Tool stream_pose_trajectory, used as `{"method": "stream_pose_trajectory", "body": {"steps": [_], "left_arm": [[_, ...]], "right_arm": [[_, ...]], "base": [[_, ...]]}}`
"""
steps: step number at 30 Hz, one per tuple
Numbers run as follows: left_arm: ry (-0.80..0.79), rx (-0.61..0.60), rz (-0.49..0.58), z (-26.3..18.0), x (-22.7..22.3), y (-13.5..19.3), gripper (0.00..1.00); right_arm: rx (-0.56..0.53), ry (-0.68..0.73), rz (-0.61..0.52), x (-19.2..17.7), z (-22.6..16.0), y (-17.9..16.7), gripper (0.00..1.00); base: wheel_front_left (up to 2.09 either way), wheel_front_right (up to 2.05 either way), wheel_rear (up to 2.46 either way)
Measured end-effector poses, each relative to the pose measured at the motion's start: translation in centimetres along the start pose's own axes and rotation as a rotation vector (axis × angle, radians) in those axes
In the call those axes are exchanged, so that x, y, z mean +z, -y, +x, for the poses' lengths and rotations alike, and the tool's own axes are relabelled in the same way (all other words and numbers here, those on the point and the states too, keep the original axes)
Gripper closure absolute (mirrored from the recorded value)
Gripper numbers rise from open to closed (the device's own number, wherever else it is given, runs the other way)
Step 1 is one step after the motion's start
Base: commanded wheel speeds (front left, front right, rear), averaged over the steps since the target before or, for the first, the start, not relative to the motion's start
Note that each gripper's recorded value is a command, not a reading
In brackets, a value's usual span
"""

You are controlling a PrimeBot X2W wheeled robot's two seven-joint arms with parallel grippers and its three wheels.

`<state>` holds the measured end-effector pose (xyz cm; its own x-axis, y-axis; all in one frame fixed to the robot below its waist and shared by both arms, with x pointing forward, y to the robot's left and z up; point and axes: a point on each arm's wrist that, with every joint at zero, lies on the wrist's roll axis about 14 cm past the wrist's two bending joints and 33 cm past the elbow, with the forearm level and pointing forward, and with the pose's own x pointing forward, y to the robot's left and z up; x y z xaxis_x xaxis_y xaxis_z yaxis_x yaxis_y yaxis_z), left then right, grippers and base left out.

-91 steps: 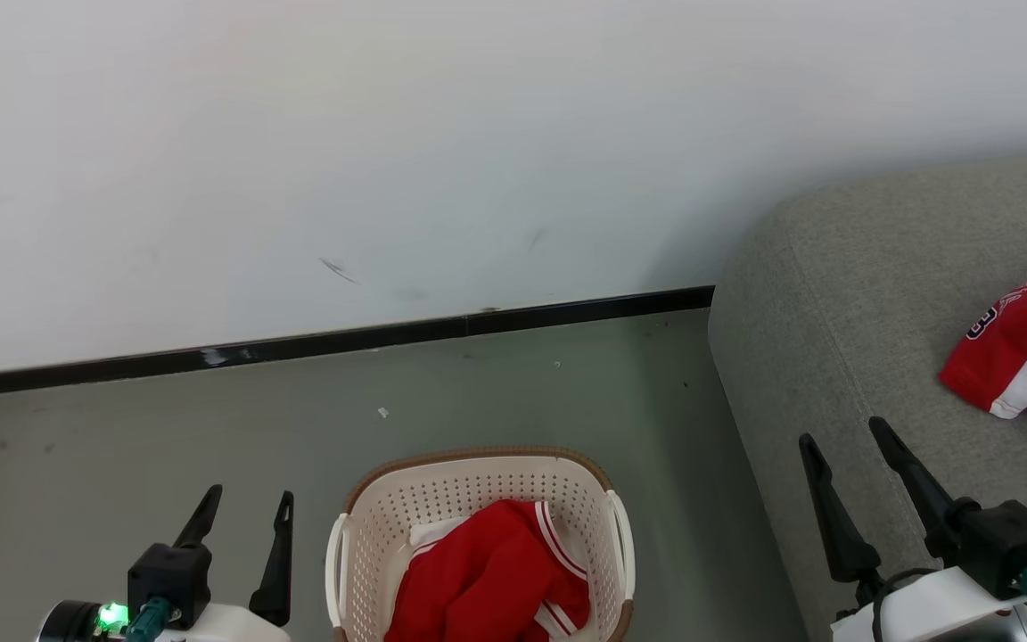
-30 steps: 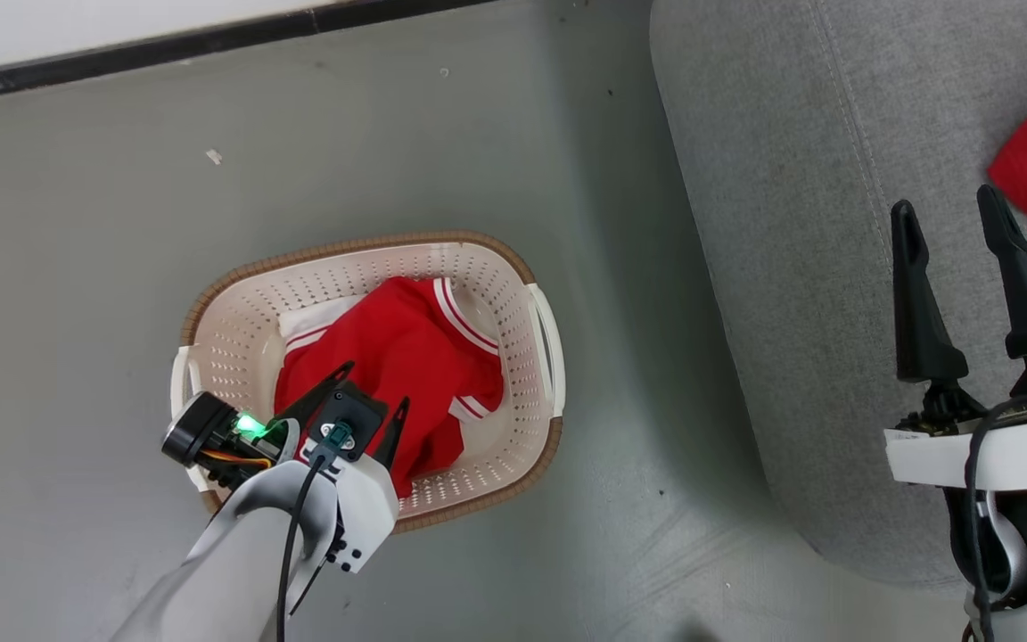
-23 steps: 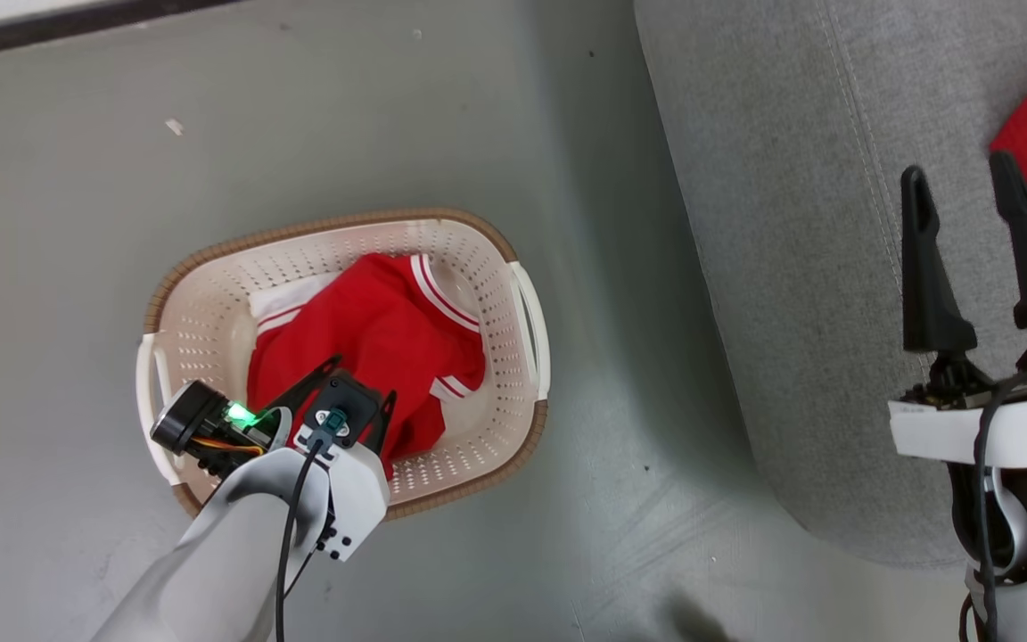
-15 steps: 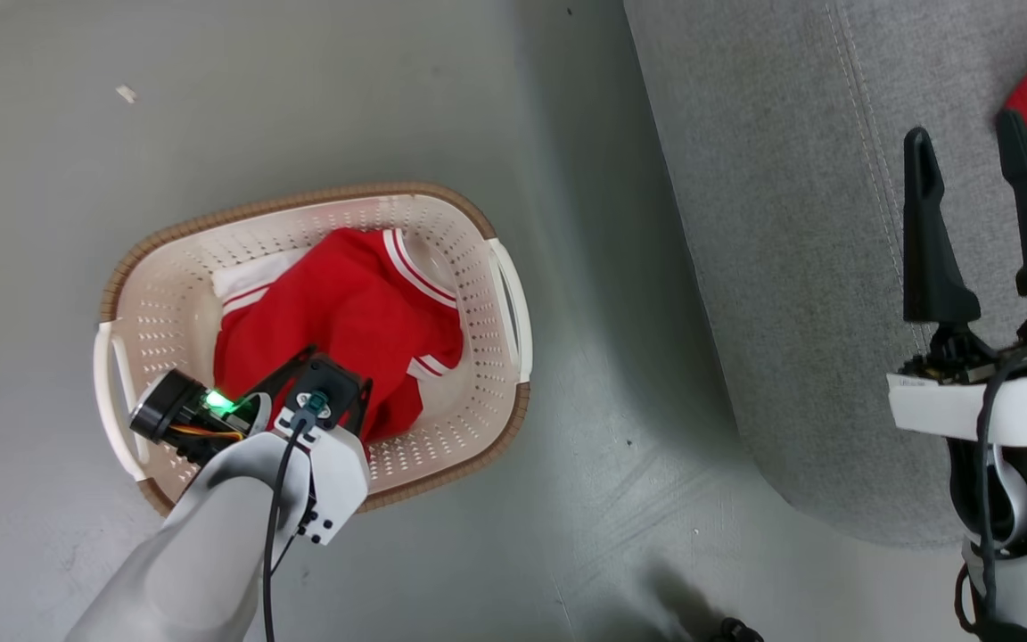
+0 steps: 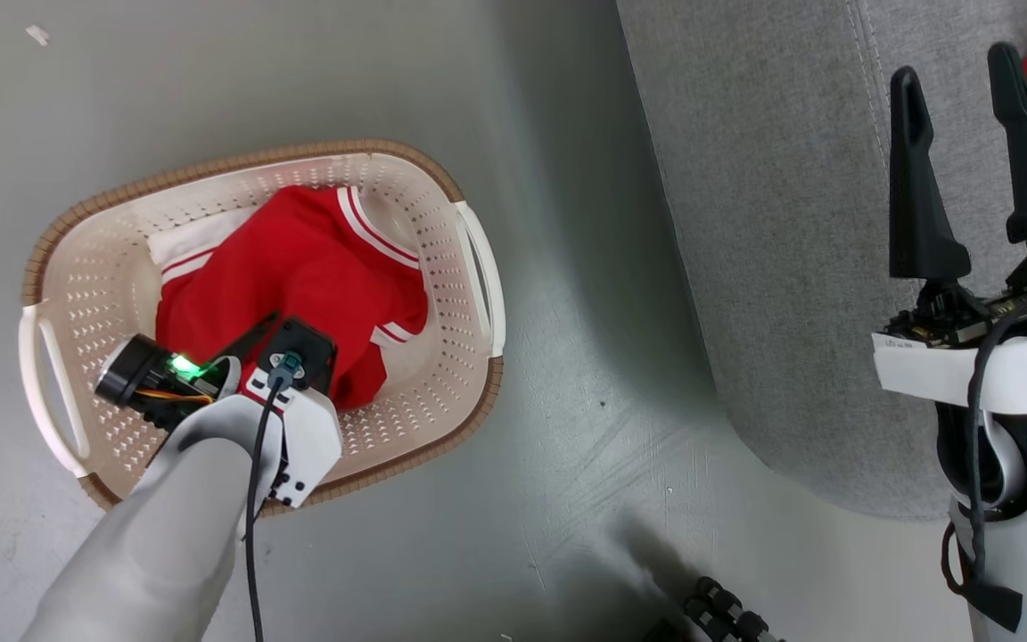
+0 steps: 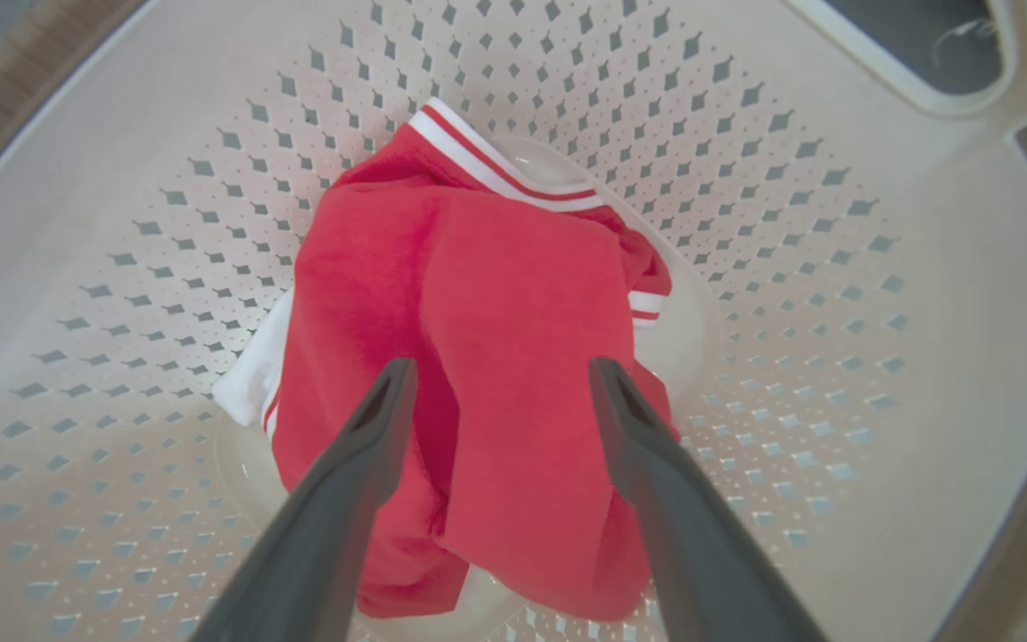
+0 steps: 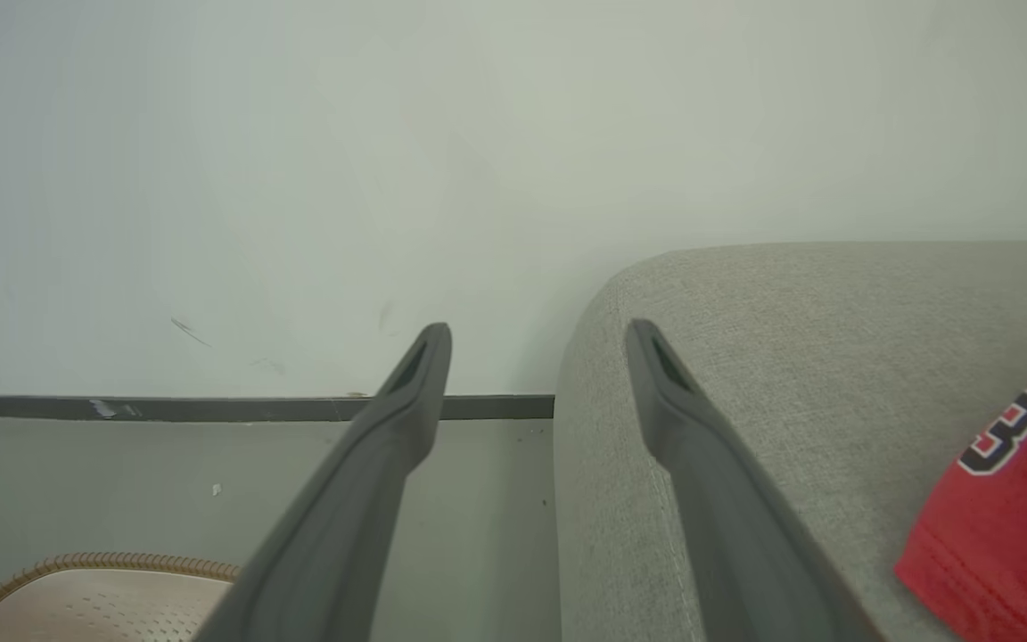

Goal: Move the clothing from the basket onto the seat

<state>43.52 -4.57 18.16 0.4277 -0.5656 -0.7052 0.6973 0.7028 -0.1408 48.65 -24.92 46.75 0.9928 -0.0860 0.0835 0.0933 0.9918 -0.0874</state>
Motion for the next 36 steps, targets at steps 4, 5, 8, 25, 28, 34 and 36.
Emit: {"method": "stream_pose_trajectory", "body": {"steps": [4, 5, 8, 25, 28, 34, 36], "left_arm": [[-0.04, -0.002, 0.01, 1.0, -1.5, -0.5, 0.0], [-0.05, -0.002, 0.016, 1.2, -1.9, -0.6, 0.0], [-0.075, -0.008, 0.022, 1.7, -2.8, -0.7, 0.0], [-0.149, 0.01, 0.02, 4.8, -5.5, -2.3, 0.0], [-0.16, 0.006, 0.016, 5.0, -6.0, -2.1, 0.0], [-0.155, -0.012, 0.007, 5.8, -5.8, -1.5, 1.0], [-0.143, -0.021, 0.003, 5.9, -5.6, -1.0, 1.0]], "right_arm": [[0.009, -0.014, 0.002, -0.9, 0.4, -0.3, 0.0], [0.01, -0.012, 0.0, -1.0, 0.6, -0.3, 0.0], [0.01, -0.019, -0.001, -1.5, 0.7, -0.2, 0.0], [0.002, -0.073, 0.005, -4.5, 1.4, 0.2, 0.0], [0.004, -0.084, 0.009, -4.9, 1.3, 0.1, 0.0], [0.008, -0.079, 0.003, -5.1, 2.1, 0.2, 0.0], [0.008, -0.072, 0.001, -5.0, 2.3, 0.2, 0.0]], "base": [[0.0, 0.0, 0.0], [0.0, 0.0, 0.0], [0.0, 0.0, 0.0], [0.0, 0.0, 0.0], [0.0, 0.0, 0.0], [0.0, 0.0, 0.0], [0.0, 0.0, 0.0]]}}
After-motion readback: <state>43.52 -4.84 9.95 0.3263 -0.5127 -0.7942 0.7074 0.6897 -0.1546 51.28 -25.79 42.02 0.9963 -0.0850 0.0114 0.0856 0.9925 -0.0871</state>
